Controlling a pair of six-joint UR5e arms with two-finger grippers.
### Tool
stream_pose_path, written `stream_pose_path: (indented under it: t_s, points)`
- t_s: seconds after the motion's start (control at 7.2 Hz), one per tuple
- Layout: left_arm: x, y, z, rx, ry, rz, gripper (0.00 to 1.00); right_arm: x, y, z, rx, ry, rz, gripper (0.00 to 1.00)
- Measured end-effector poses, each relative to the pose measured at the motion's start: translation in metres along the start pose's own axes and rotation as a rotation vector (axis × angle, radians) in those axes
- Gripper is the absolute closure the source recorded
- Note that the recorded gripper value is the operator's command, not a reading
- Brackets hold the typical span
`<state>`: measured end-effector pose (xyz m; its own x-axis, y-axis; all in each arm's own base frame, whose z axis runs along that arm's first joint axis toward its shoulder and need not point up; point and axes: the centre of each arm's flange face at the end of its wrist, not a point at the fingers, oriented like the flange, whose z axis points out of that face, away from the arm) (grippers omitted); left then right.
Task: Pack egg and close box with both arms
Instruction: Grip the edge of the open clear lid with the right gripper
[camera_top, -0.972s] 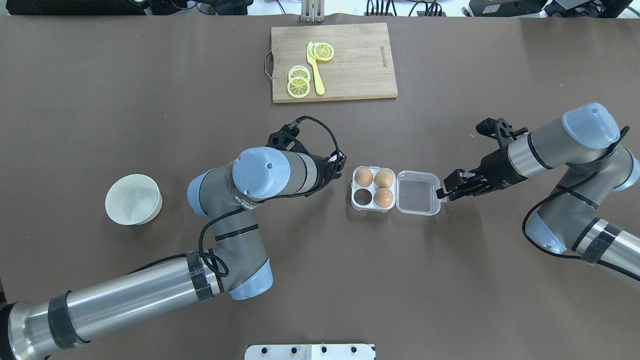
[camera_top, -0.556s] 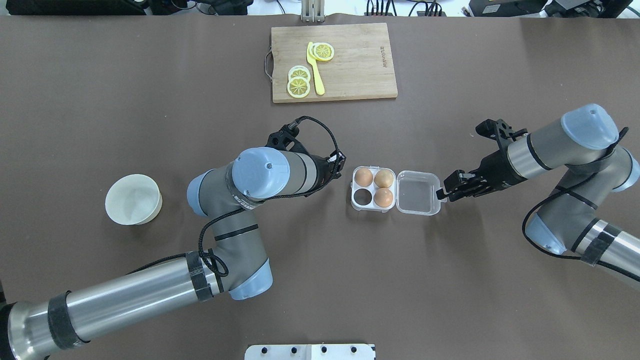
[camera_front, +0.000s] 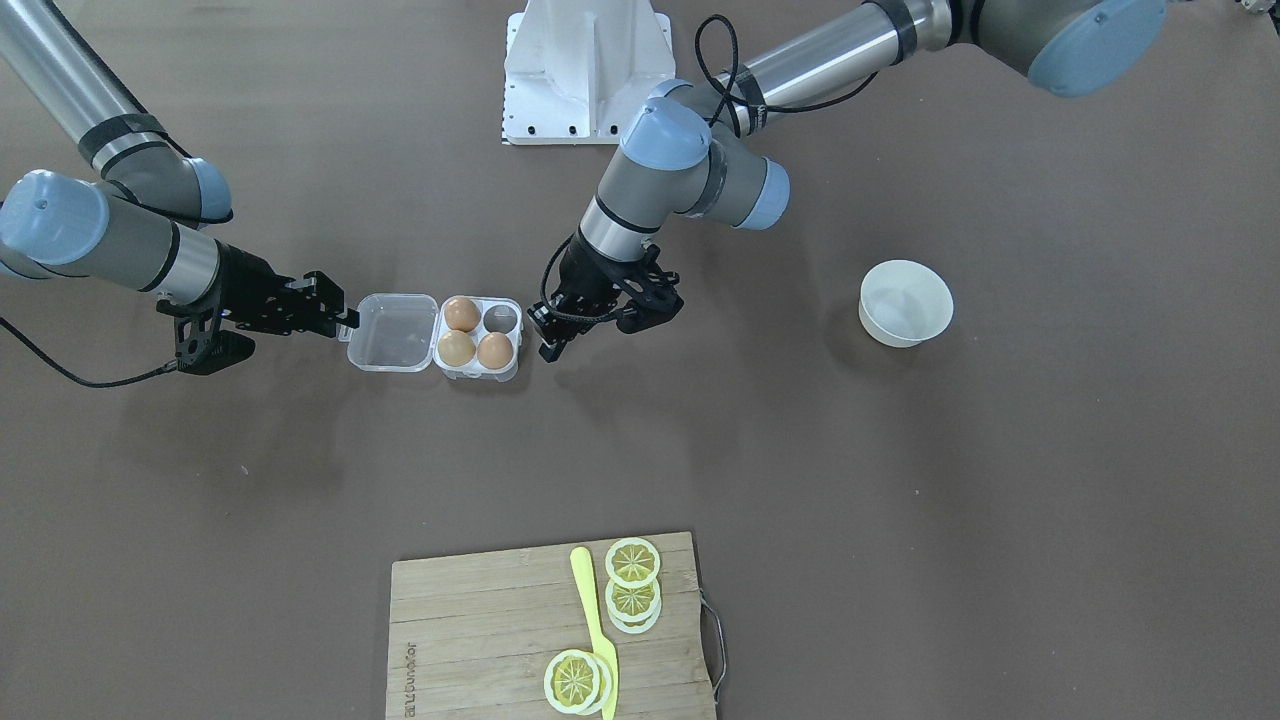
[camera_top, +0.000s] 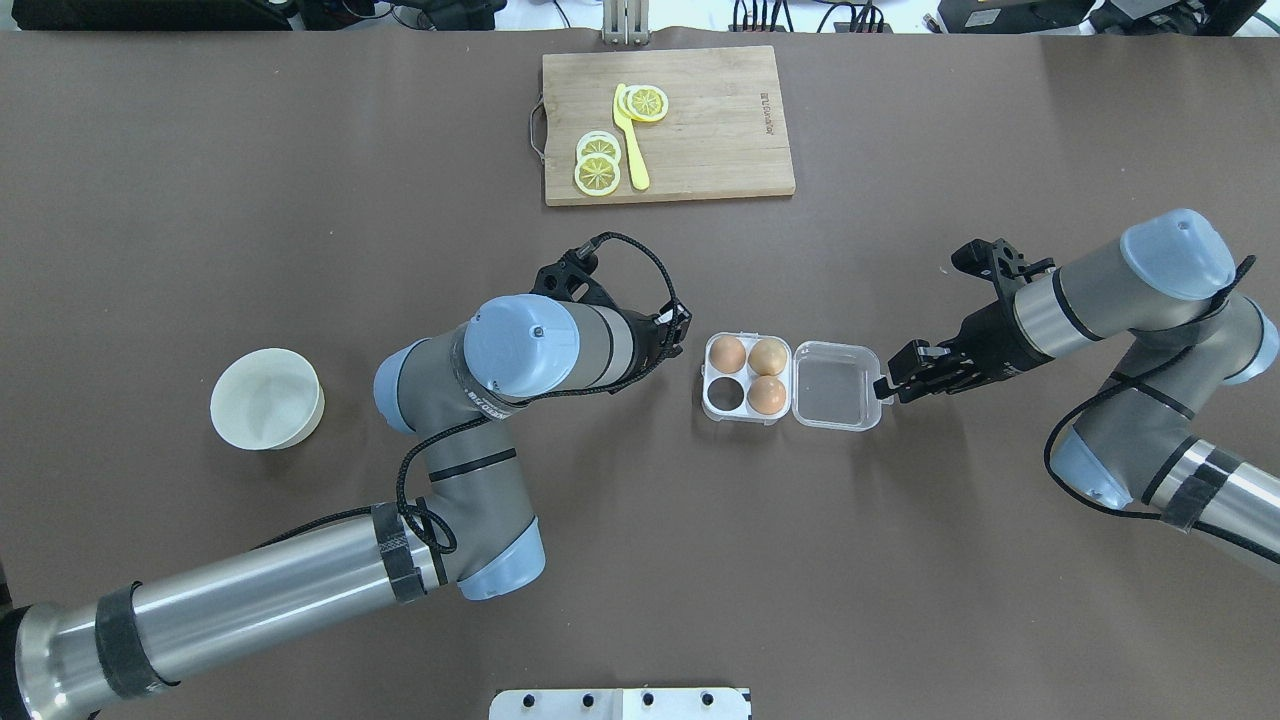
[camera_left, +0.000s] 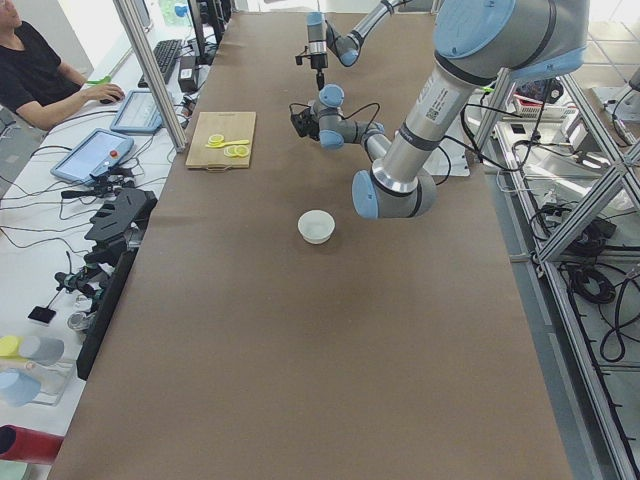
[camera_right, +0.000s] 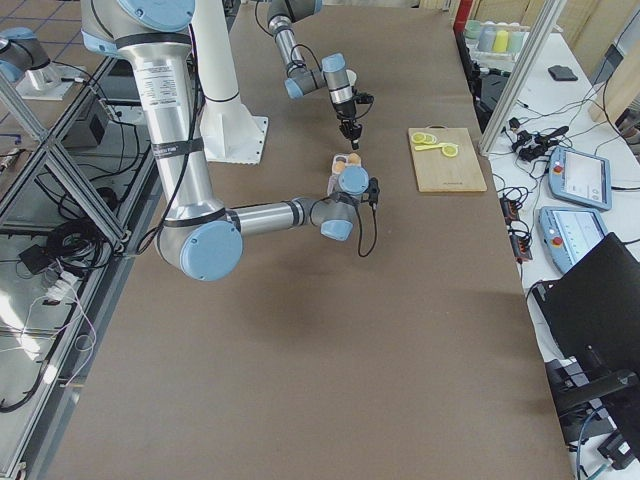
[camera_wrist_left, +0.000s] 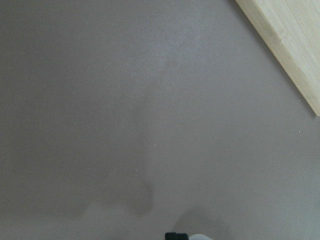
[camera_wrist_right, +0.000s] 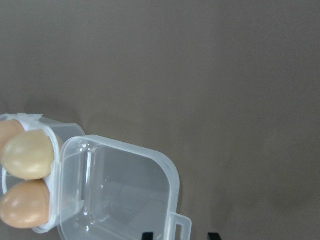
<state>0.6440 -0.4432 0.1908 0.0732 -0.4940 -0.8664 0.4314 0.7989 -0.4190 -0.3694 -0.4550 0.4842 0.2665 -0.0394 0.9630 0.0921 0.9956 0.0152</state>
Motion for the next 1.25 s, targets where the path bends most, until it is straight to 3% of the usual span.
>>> stream_pose_path:
  t_s: [1.25]
  points:
    - [-0.0015,-0.0019,-0.0002,0.001,-0.001,0.001,1.0,-0.0078,-0.0005,-0.0006,-0.005,-0.012,-0.01,0.78]
